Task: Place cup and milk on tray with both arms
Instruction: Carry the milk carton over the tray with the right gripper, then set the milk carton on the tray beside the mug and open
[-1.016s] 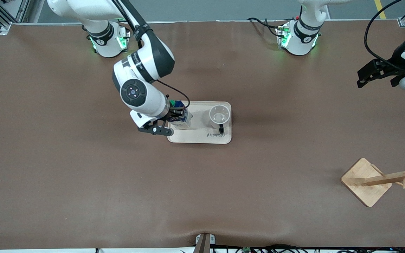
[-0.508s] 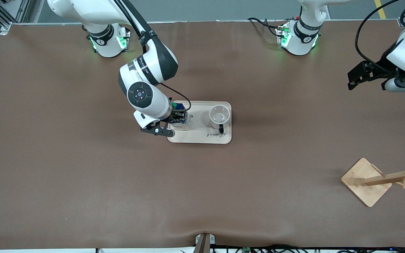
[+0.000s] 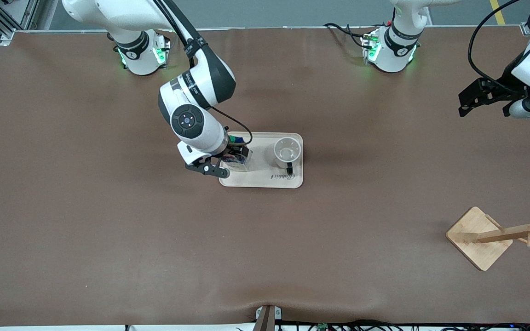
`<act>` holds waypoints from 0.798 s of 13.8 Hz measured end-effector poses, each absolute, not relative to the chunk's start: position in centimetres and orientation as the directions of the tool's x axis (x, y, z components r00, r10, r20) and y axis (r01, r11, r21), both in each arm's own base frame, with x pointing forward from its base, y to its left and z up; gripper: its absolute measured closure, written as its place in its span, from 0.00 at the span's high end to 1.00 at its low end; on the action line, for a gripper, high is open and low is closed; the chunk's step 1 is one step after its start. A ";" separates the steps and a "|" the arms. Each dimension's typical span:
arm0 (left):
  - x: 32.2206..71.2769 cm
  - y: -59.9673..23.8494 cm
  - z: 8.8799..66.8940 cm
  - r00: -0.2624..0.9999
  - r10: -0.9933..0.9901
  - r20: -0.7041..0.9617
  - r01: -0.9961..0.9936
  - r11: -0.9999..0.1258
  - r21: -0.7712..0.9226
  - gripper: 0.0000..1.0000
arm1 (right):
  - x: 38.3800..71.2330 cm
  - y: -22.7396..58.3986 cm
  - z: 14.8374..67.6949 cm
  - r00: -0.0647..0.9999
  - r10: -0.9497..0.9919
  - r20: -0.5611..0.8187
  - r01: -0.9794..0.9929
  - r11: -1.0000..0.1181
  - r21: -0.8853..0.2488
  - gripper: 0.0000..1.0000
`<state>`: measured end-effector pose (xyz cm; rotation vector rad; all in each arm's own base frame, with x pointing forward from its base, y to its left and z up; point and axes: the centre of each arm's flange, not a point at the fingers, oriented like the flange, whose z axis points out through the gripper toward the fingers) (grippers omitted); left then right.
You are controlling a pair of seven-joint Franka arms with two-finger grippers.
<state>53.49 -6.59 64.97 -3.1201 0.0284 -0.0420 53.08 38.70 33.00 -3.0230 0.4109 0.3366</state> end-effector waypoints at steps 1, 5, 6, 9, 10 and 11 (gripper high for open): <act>53.5 -6.6 65.0 0.999 -0.018 0.027 -0.018 -1.000 -0.021 1.00 | 53.1 38.7 33.0 0.940 -0.257 -0.225 -0.273 -0.961 -0.041 1.00; 53.6 -6.8 64.7 1.000 -0.022 0.021 -0.021 -1.000 -0.021 1.00 | 53.2 38.8 33.5 0.939 -0.259 -0.225 -0.275 -0.960 -0.044 1.00; 53.7 -6.8 64.6 1.000 -0.023 0.020 -0.023 -1.000 -0.021 1.00 | 53.3 38.9 34.1 0.937 -0.263 -0.229 -0.279 -0.959 -0.041 1.00; 53.7 -7.0 64.5 0.999 -0.026 0.019 -0.026 -0.999 -0.021 1.00 | 53.5 39.4 38.7 0.924 -0.272 -0.270 -0.286 -0.958 -0.010 1.00; 53.7 -7.0 64.5 0.999 -0.026 0.019 -0.026 -0.999 -0.021 1.00 | 53.6 39.3 40.5 0.917 -0.276 -0.287 -0.286 -0.958 0.007 1.00; 53.7 -7.0 64.5 0.999 -0.026 0.019 -0.026 -0.999 -0.021 1.00 | 53.8 38.9 42.1 0.909 -0.294 -0.297 -0.300 -0.954 0.025 1.00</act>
